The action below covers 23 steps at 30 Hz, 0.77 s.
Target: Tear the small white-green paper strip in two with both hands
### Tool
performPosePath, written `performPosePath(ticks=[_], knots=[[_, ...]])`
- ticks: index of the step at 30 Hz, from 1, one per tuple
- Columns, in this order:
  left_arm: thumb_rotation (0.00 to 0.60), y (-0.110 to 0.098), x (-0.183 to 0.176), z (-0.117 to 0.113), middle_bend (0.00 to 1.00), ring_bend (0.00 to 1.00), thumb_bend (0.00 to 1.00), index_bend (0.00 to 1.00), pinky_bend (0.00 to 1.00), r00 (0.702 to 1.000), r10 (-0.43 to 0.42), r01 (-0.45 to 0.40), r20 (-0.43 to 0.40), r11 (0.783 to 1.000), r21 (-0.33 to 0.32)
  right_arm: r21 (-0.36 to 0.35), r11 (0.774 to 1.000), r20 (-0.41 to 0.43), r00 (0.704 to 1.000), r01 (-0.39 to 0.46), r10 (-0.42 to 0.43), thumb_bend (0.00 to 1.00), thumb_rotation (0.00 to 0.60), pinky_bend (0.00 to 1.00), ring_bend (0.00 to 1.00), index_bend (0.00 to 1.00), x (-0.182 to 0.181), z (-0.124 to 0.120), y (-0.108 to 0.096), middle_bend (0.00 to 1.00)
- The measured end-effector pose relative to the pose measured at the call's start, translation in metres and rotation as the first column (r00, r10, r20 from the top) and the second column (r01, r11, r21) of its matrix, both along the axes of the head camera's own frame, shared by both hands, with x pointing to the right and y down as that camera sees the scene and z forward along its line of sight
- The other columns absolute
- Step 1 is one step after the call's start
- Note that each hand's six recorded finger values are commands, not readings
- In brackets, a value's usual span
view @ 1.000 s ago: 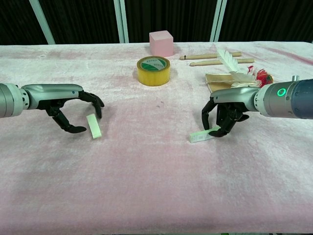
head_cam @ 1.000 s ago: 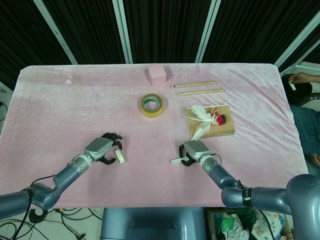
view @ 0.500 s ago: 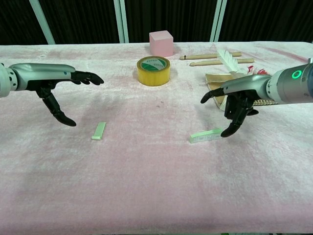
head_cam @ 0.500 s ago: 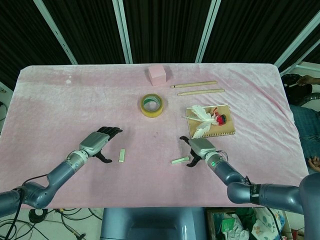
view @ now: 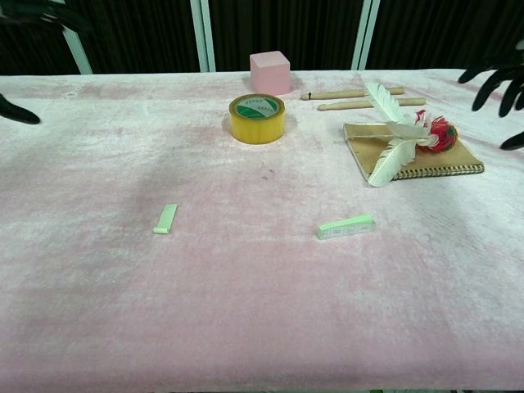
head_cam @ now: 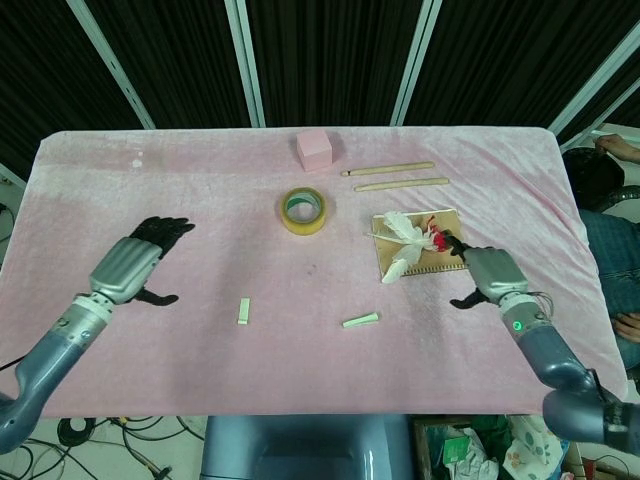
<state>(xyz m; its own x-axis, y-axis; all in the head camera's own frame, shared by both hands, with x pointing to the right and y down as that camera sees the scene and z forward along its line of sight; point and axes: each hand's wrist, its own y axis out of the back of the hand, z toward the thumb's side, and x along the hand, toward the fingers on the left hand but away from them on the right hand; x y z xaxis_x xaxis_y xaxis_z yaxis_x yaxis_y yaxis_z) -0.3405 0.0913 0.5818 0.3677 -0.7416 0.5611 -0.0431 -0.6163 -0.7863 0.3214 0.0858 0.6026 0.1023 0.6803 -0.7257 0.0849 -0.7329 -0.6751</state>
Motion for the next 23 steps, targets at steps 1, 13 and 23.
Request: performPosePath(ticks=[1,13,23], knots=[[0.6,0.004,-0.007,-0.006,0.03,0.0,0.1,0.05,0.0,1.0,-0.012,0.012,0.008,1.0,0.017,0.027,1.0,-0.009,1.0,-0.006,0.007,0.11,0.6,0.19,0.22,0.08,0.009,-0.006,0.004,0.15],[0.6,0.1,-0.114,-0.037,0.03,0.0,0.1,0.06,0.0,0.956,-0.26,0.25,0.133,0.965,0.082,0.374,0.924,-0.048,0.994,-0.075,0.1,0.11,0.6,0.14,0.22,0.08,0.101,-0.071,0.096,0.13],[0.6,0.137,-0.134,-0.047,0.02,0.0,0.1,0.1,0.0,0.936,-0.343,0.329,0.081,0.933,0.148,0.452,0.888,-0.063,0.989,-0.089,0.131,0.11,0.6,0.14,0.21,0.07,0.111,-0.071,0.16,0.13]])
